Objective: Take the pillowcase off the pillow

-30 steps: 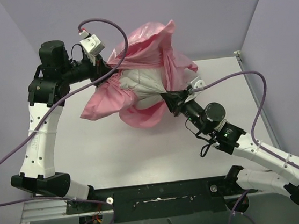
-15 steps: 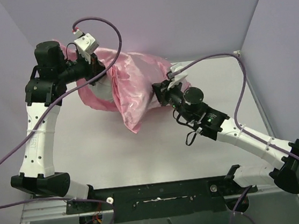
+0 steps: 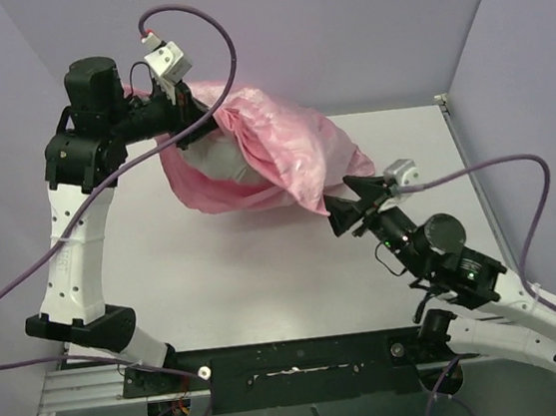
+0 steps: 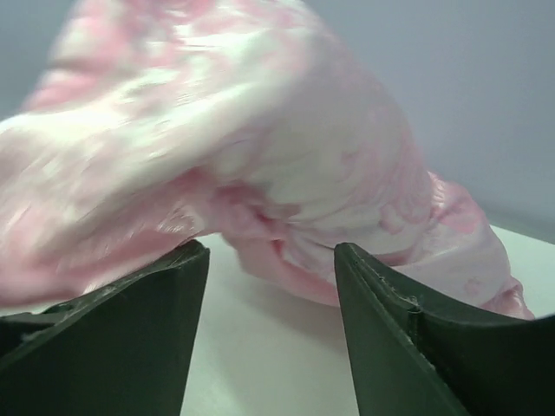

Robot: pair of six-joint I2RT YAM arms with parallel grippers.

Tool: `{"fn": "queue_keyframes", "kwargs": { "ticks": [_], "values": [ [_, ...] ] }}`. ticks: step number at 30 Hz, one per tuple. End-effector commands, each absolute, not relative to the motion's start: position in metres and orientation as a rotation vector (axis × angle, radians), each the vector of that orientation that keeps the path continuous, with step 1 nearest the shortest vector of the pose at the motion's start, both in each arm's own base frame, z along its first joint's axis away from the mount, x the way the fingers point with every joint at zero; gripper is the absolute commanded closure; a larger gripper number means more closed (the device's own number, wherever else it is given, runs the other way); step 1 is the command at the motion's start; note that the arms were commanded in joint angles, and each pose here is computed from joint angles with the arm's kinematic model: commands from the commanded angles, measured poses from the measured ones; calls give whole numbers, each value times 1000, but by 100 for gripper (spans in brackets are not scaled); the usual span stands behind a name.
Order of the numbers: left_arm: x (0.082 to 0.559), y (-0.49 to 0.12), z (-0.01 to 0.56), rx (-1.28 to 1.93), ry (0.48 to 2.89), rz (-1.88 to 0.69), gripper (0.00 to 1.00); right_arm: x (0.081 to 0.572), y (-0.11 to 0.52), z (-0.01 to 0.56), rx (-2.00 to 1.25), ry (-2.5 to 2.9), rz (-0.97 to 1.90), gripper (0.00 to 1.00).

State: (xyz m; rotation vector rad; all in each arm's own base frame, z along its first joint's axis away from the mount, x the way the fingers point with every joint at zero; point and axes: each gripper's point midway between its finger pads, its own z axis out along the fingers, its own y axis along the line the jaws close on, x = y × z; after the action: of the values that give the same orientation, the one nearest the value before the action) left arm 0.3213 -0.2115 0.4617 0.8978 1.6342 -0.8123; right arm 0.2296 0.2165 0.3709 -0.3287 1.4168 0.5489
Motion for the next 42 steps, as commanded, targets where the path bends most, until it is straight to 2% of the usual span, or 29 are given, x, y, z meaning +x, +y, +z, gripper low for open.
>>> {"fn": "queue_keyframes", "kwargs": {
  "ticks": [1, 5, 8, 11, 14, 18, 24, 42],
  "values": [
    [303, -245, 508, 946, 1493, -841, 100, 188, 224, 365, -539, 1389, 589, 39],
    [309, -270, 521, 949, 1462, -789, 100, 150, 270, 357, -837, 1305, 605, 37],
    [312, -287, 517, 959, 1482, -793, 100, 128, 305, 360, -1020, 1193, 502, 32],
    [310, -303, 508, 980, 1511, -834, 100, 126, 336, 380, -1103, 1112, 393, 27],
    [300, -317, 500, 1016, 1522, -874, 100, 146, 350, 403, -1135, 1076, 359, 23],
    [287, -328, 496, 1042, 1529, -915, 100, 199, 336, 426, -1126, 1090, 320, 21],
    [279, -328, 499, 1043, 1529, -949, 100, 247, 320, 420, -1205, 1123, 222, 18],
    [255, -328, 510, 1034, 1533, -1074, 100, 300, 313, 367, -1399, 1140, -74, 17]
  ]
}}
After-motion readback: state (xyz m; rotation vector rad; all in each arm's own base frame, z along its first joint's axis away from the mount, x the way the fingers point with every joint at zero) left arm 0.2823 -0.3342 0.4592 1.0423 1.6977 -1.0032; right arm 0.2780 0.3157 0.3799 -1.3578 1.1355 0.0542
